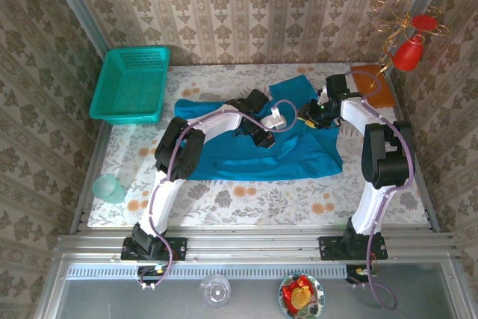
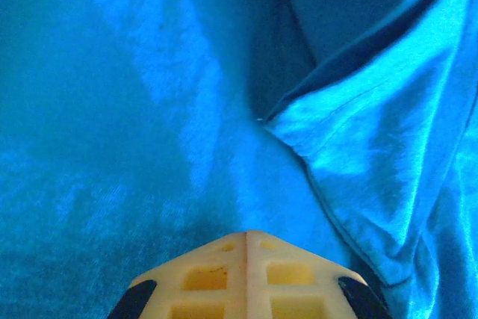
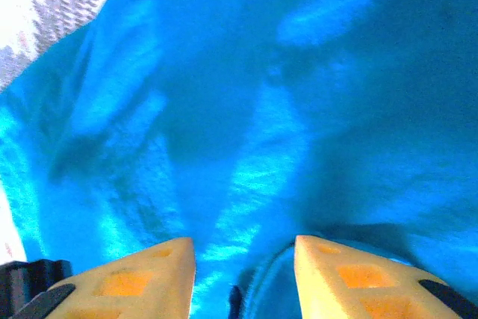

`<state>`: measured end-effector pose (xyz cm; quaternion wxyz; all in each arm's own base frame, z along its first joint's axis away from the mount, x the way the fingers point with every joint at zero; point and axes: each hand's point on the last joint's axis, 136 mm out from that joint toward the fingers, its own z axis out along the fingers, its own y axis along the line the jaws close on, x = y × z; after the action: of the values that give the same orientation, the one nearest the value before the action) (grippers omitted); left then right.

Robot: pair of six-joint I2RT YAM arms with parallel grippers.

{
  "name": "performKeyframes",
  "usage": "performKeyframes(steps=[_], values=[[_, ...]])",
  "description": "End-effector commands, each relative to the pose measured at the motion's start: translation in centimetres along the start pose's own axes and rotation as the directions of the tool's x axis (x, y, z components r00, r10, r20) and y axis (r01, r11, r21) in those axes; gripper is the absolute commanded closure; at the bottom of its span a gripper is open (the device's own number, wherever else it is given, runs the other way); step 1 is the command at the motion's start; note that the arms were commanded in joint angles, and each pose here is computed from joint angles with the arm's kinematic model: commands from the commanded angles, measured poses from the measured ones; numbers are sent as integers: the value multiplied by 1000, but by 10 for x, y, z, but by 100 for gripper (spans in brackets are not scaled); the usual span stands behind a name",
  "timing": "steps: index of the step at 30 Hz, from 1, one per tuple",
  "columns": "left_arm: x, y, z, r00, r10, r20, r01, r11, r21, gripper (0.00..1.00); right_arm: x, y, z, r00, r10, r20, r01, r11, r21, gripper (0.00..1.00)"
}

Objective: Fold the inside-out t-shirt
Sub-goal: Smooth out the T-shirt at the center of the table.

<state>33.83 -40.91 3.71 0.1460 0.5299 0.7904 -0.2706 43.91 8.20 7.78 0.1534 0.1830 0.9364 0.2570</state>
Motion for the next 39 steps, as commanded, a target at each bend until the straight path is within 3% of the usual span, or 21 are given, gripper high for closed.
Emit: performKeyframes(steps=[1,6,8,20,24,28,31,37,39], values=[[-16,-4,-21,996,-56,64,57,998,-3,100,14,-23,-1,997,-50,-59,57,992,115,59],[-31,-12,-21,991,-69,115,64,997,45,82,25,-35,0,994,-49,-94,62,987,147,59],[-33,-12,-17,992,-63,110,58,997,49,79,30,-35,1,995,-40,-96,53,989,139,59],[-41,-32,20,999,-8,39,3,994,114,70,62,-12,-23,996,20,-86,-20,1000,3,55],[-43,-39,22,999,2,41,-7,992,129,70,69,13,-15,995,8,-98,-16,997,-81,47],[-42,-45,19,999,5,49,-12,989,149,75,73,15,1,991,16,-132,-25,998,-66,46],[-40,-46,15,999,4,51,-11,990,144,76,76,-1,9,989,38,-146,-35,999,19,51],[-44,-39,-1,992,-66,108,47,984,174,74,89,-37,14,983,59,-173,-33,988,151,70],[-45,-39,-3,989,-88,120,62,977,206,73,93,-47,14,983,63,-175,-29,982,187,82]])
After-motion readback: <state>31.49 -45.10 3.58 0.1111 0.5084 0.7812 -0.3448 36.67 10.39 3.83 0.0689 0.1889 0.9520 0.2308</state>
